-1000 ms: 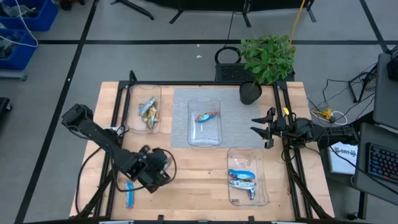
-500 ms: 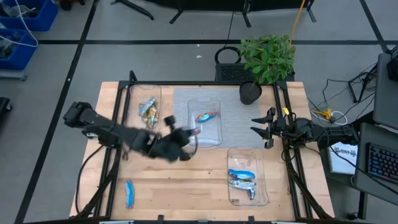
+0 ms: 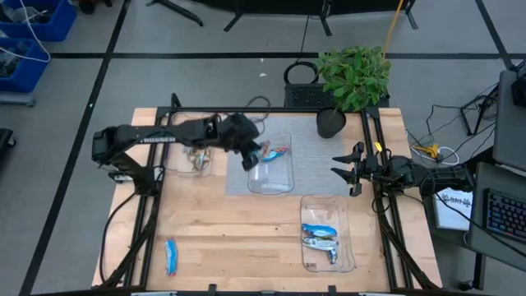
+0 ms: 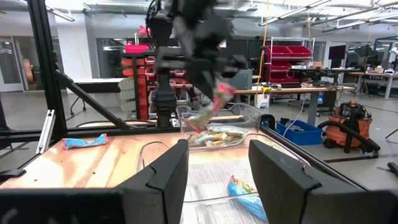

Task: Pick and place Granola Bars by type
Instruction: Put the red granola bar into the top right transparent bin

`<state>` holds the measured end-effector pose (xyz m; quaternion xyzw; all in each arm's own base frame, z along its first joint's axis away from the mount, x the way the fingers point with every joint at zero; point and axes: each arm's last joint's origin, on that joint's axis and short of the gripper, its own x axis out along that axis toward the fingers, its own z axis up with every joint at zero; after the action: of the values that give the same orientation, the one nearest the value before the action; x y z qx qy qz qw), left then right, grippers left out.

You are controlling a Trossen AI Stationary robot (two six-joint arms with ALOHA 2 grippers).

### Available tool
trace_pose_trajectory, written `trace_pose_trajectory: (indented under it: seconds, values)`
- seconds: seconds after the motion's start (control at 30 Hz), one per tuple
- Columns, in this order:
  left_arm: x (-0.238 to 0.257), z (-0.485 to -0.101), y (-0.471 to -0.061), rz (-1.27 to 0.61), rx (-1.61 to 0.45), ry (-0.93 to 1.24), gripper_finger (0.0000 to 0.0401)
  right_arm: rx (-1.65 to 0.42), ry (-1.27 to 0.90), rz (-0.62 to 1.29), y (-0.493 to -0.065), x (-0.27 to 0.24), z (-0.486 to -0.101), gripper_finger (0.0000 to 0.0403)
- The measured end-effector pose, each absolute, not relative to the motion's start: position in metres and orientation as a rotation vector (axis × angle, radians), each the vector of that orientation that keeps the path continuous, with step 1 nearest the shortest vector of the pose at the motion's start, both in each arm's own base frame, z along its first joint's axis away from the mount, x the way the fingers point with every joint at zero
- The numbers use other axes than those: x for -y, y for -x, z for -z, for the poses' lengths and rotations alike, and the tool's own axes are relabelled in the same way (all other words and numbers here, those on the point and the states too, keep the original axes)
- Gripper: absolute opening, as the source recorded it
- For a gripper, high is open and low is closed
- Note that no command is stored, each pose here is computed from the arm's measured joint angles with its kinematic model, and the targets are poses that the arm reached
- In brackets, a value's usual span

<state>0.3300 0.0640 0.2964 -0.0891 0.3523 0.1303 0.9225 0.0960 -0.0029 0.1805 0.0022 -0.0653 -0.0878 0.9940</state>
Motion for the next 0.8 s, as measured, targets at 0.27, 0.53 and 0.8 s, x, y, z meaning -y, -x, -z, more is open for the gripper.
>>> trace_pose_trajectory:
  seconds: [0.27,0.53,0.8]
  values:
    - [-0.090,-0.296,-0.323,-0.236,-0.720,0.377,0.0000,0.132,-0.005,0.176,-0.096,0.003,-0.181,0.0160]
    - [-0.093,-0.262,-0.352,-0.163,-0.744,0.400,0.0000,0.135,-0.005,0.176,-0.096,0.003,-0.181,0.0160]
    - [-0.096,-0.241,-0.360,-0.163,-0.805,0.376,0.0020,0.135,-0.005,0.176,-0.096,0.003,-0.181,0.0160]
